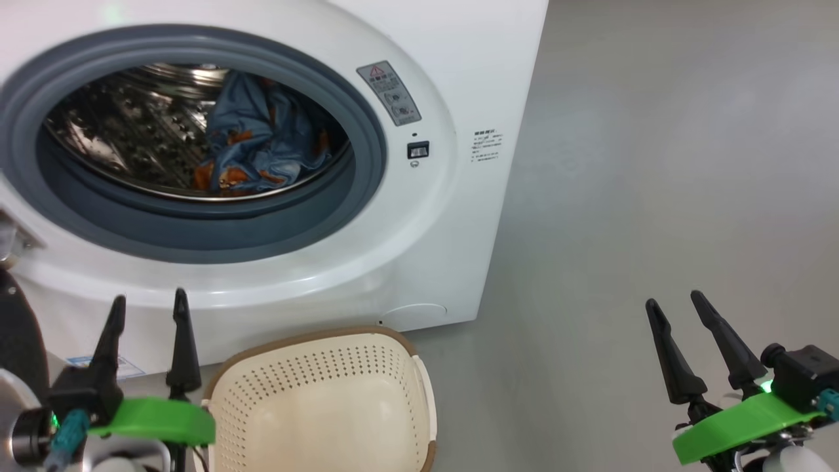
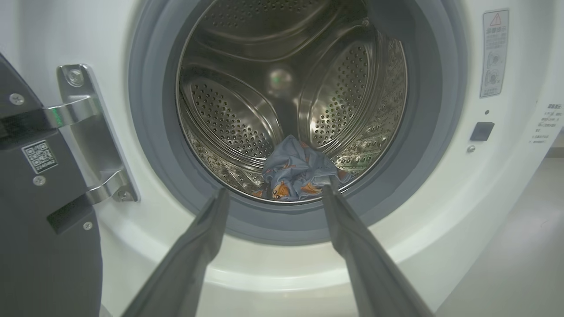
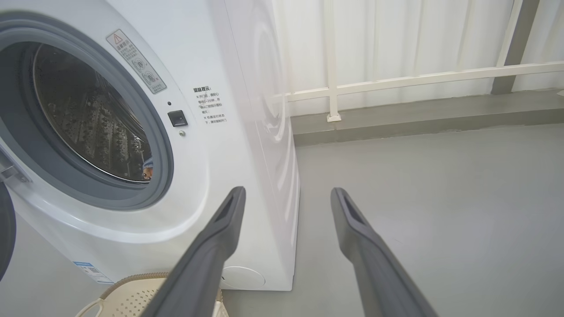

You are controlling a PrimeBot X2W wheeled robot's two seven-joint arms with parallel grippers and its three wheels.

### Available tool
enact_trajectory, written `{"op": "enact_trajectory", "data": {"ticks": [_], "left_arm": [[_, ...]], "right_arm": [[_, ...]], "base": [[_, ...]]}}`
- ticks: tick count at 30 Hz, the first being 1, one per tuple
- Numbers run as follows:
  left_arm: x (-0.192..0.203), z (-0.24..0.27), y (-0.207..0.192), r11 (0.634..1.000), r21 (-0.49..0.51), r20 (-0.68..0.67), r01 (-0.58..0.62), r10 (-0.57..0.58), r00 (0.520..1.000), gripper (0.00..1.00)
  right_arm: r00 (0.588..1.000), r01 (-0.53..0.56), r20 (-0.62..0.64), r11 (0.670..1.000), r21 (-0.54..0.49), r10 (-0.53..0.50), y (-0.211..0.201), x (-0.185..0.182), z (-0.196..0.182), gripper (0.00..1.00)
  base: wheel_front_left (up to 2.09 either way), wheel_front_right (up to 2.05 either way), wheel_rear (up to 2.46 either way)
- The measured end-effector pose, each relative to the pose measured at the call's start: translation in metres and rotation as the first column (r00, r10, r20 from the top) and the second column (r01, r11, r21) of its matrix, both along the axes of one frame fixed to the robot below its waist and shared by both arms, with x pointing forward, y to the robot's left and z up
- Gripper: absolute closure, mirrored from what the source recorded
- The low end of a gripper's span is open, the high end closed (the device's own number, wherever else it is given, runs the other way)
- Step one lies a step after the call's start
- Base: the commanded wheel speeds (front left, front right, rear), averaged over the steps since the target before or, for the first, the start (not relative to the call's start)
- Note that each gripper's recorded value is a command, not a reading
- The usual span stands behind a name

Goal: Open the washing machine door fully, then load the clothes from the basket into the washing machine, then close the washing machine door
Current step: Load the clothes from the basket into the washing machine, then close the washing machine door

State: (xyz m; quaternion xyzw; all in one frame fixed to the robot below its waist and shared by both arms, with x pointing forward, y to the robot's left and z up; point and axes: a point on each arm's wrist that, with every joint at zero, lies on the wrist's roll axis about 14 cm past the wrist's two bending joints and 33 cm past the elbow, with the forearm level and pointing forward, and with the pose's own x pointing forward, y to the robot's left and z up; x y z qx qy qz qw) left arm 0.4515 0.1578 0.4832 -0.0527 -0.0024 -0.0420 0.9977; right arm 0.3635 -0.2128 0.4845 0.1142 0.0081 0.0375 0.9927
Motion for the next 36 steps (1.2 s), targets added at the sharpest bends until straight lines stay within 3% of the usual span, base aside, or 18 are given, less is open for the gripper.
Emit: {"op": "enact_trajectory", "data": {"ticks": [21, 36], "left_arm": [[-0.051, -0.002, 0.028, 0.998, 0.017, -0.004, -0.064, 0.064, 0.998, 0.00], [-0.050, -0.003, 0.027, 0.998, 0.000, -0.006, -0.064, 0.064, 0.998, 0.00]], "right_arm": [[1.000, -0.008, 0.019, 1.000, 0.000, 0.008, 0.002, -0.014, 0.006, 0.00], [1.000, -0.003, 0.015, 1.000, 0.000, 0.003, 0.000, -0.014, 0.005, 0.00]], "base": [[0.00, 0.00, 0.00], [-0.04, 0.04, 0.00]]}}
